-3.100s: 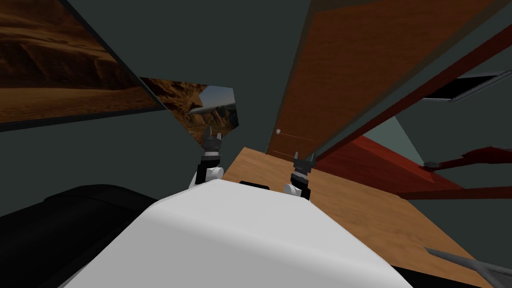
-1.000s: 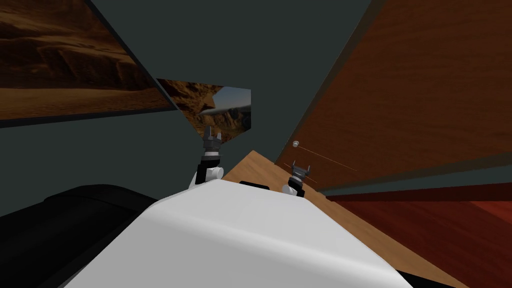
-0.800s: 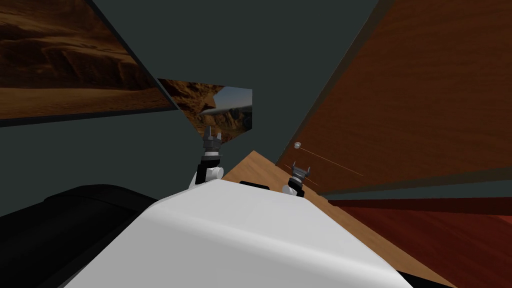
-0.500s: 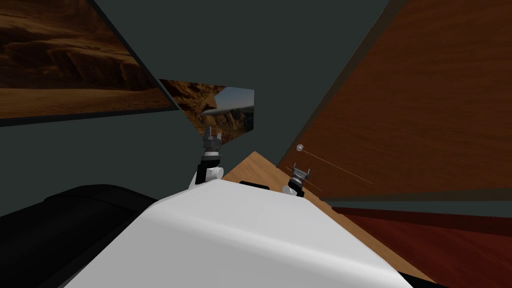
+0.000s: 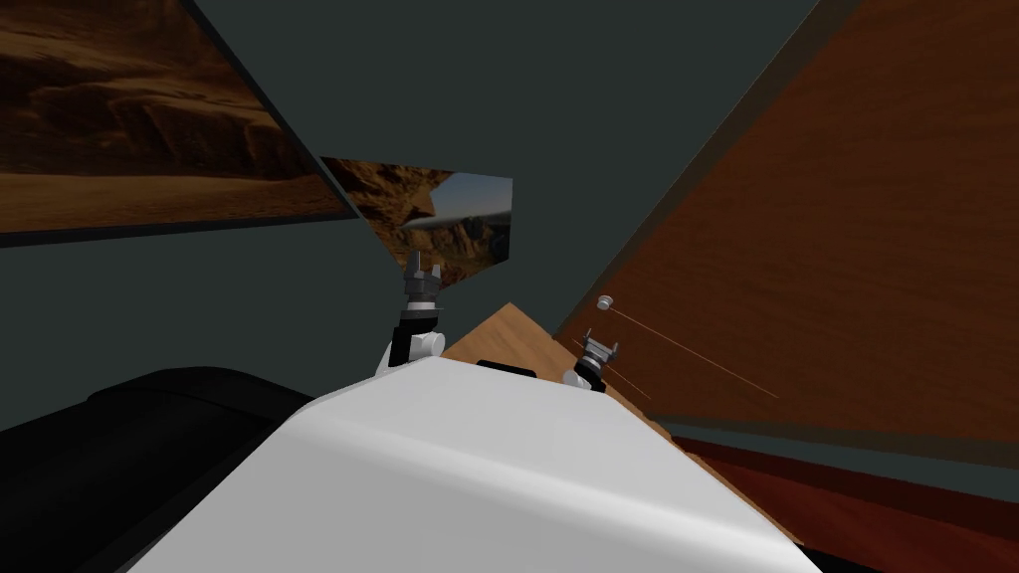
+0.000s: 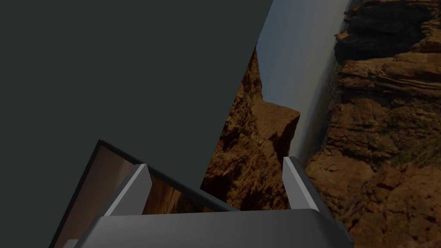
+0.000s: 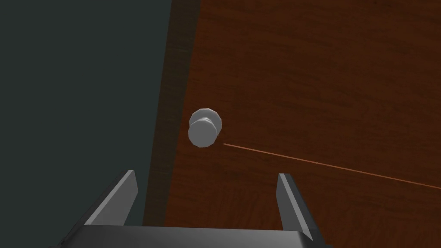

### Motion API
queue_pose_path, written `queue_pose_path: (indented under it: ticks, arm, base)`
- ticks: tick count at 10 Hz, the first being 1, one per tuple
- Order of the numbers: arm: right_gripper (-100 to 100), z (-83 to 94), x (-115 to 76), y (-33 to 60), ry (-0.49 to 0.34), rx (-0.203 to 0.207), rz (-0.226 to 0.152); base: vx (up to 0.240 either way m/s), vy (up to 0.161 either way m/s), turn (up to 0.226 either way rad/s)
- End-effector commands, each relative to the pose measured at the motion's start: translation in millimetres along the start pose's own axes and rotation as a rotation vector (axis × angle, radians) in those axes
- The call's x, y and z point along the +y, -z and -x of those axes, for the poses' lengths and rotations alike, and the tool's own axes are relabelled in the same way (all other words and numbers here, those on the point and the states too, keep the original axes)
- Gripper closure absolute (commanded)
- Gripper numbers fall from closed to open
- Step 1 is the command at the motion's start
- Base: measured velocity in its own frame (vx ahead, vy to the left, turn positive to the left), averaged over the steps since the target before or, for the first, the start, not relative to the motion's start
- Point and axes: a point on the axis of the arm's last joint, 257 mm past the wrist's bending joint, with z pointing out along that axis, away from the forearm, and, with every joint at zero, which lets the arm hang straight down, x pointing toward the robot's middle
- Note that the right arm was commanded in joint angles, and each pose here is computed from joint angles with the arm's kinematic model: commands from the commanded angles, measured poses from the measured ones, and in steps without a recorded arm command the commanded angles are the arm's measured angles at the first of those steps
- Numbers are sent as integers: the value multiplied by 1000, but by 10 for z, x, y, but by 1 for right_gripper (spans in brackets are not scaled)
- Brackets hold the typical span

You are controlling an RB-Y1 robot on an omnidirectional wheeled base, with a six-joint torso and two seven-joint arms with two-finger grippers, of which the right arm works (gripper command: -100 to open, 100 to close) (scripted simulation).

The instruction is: Pull the door open

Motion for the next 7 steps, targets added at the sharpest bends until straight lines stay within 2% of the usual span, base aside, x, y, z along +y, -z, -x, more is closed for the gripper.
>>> queue_pose_path:
  ticks: [1, 7]
  arm:
    - [-100, 158, 86, 19, -37, -34, 27]
    - [-100, 557, 351, 75, -118, -115, 106]
  base:
    - [109, -83, 188]
    - [97, -75, 152]
